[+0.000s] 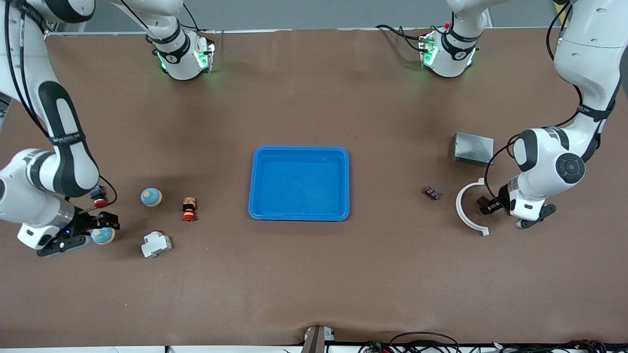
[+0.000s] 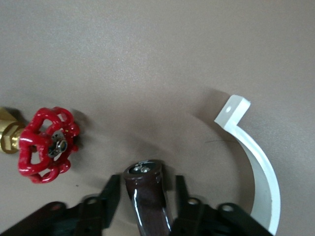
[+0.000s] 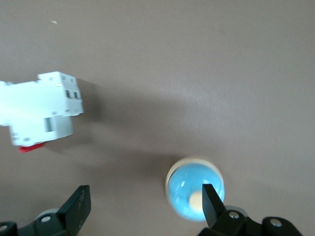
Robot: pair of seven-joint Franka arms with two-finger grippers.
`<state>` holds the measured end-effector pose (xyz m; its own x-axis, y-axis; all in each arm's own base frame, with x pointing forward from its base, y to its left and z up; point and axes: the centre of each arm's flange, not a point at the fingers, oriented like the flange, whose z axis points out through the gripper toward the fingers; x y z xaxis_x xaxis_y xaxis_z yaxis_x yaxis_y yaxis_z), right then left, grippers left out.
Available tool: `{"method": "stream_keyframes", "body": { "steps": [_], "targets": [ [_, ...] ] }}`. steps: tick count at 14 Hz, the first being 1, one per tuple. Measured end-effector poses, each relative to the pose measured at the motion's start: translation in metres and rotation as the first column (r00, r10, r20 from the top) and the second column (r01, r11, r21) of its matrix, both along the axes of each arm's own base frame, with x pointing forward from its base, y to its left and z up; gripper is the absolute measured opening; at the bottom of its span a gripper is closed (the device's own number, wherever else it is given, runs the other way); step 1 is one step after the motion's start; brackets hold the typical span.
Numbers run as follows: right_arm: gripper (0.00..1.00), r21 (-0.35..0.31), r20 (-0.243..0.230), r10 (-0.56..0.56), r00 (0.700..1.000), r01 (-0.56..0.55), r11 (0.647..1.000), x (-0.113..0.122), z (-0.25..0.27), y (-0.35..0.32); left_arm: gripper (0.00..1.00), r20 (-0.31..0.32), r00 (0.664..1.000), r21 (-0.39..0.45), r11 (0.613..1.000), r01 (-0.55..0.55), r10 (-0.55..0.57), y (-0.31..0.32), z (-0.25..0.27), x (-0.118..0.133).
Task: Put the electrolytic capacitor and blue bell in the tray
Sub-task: 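Lift the capacitor with the left gripper while the right gripper grasps the bell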
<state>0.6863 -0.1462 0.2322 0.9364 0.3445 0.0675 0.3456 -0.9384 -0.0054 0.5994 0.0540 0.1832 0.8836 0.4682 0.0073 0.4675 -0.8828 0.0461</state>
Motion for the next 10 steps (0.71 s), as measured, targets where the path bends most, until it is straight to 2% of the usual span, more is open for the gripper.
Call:
{"method": "stream_keyframes", "body": {
  "steps": [1,2,5,8,10],
  "targets": [
    [1.00,-0.009,0.001,0.031,1.000,-0.031,0.999,0.005,-0.007,-0.004,0.36,0.005,1.000,0.000,1.000,0.000,0.000,0.000,0.001,0.001],
    [1.00,-0.022,0.000,0.055,0.999,-0.055,0.998,0.007,-0.011,-0.009,0.30,0.012,1.000,0.001,1.000,-0.001,0.001,0.000,0.004,0.003],
    [1.00,-0.067,-0.005,0.093,0.996,-0.093,0.993,0.009,-0.014,-0.024,0.30,0.030,1.000,0.009,1.000,0.010,-0.010,-0.004,0.030,0.011],
    [1.00,-0.068,-0.014,0.086,0.996,-0.087,0.994,0.005,-0.022,-0.035,0.30,0.026,0.999,0.012,0.999,0.039,-0.040,-0.037,0.079,0.014],
    [1.00,-0.062,-0.026,0.075,0.997,-0.077,0.995,0.001,-0.037,-0.042,0.30,0.015,1.000,0.002,1.000,0.011,-0.011,-0.078,0.108,0.011]
  ]
}}
